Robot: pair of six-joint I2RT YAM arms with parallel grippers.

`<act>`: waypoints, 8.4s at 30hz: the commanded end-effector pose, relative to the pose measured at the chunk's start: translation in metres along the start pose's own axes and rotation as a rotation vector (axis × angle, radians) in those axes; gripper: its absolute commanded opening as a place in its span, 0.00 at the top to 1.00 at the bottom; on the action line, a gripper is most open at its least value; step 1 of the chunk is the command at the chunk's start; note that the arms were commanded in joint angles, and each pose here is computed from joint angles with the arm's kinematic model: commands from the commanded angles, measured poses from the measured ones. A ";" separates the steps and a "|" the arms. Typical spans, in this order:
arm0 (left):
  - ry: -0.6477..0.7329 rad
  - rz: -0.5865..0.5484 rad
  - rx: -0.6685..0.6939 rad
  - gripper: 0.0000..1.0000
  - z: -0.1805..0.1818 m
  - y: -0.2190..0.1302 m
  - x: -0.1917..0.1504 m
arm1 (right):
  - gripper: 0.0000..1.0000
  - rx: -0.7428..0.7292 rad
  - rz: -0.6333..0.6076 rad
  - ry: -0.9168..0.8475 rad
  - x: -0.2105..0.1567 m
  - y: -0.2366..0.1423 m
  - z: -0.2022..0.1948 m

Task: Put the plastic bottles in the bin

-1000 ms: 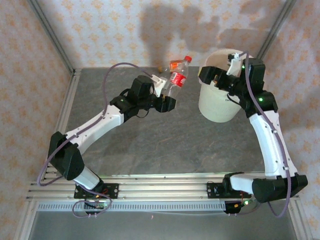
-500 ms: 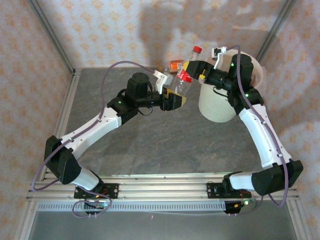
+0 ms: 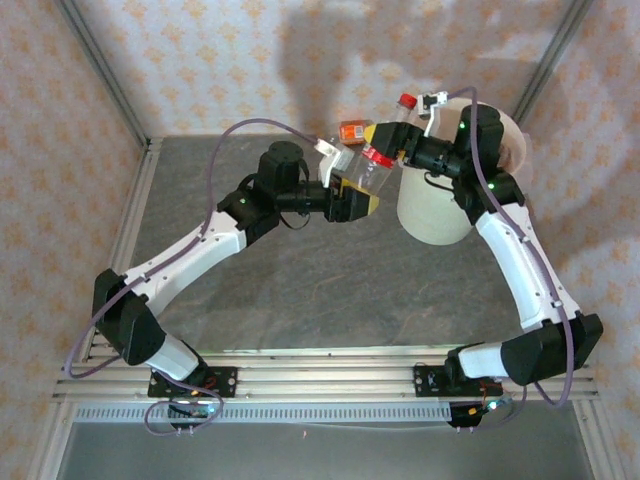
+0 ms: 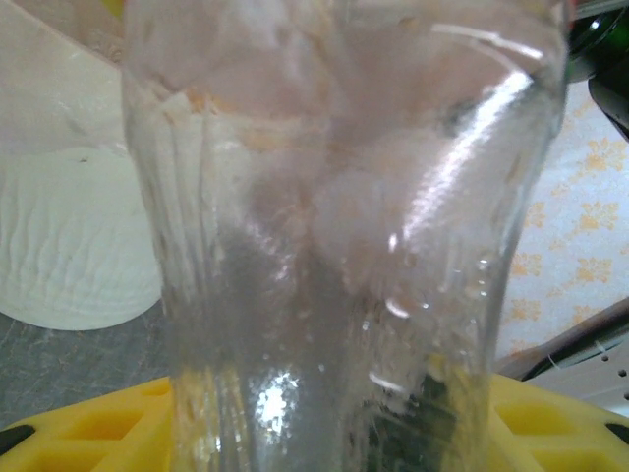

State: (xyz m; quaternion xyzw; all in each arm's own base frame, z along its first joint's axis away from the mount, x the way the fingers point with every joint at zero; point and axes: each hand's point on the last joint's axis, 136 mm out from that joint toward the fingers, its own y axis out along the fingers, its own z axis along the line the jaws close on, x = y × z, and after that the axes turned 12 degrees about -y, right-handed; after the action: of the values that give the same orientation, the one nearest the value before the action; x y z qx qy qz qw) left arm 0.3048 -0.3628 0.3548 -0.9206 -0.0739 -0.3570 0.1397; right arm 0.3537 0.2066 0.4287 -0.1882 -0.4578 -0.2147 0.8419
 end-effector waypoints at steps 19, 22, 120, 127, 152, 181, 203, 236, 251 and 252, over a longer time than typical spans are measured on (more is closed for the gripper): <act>-0.016 -0.165 0.306 0.03 0.028 -0.031 0.021 | 0.44 -1.007 -0.335 -0.293 0.119 -0.136 -0.084; -0.027 -0.157 0.339 0.03 0.035 -0.033 0.018 | 0.45 -1.040 -0.474 -0.229 0.141 -0.149 -0.107; -0.127 -0.072 0.488 0.00 0.107 -0.008 -0.020 | 0.10 -1.037 -0.106 0.410 0.057 -0.107 -0.321; -0.131 -0.065 0.489 0.00 0.108 -0.007 -0.020 | 0.36 -1.038 -0.148 0.350 0.064 -0.113 -0.311; -0.139 -0.068 0.484 0.00 0.109 -0.009 -0.025 | 0.15 -1.155 -0.267 0.312 0.042 -0.176 -0.240; -0.410 -0.394 0.993 0.00 0.257 -0.079 0.044 | 0.01 -0.540 -0.049 -0.182 0.039 -0.046 -0.055; -0.574 -0.777 1.180 0.00 0.310 -0.170 0.072 | 0.01 -0.788 -0.093 0.133 -0.052 0.240 -0.253; -0.394 -0.581 0.854 0.00 0.467 -0.002 0.139 | 0.01 -0.667 -0.260 0.157 -0.072 0.234 -0.437; -0.463 -0.592 0.830 0.00 0.511 -0.016 0.130 | 0.01 -0.299 -0.076 -0.026 -0.091 0.283 -0.359; -0.486 -0.587 0.842 0.00 0.511 -0.021 0.128 | 0.01 -0.270 -0.045 -0.045 -0.095 0.288 -0.347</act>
State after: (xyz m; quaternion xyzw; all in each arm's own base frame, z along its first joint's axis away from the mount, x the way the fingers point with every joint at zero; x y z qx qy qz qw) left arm 0.7208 -0.1970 0.0718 -0.7853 -0.4875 -0.1181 0.3629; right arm 0.7262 0.2403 0.0929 -0.3374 -0.3780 -0.3617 0.7826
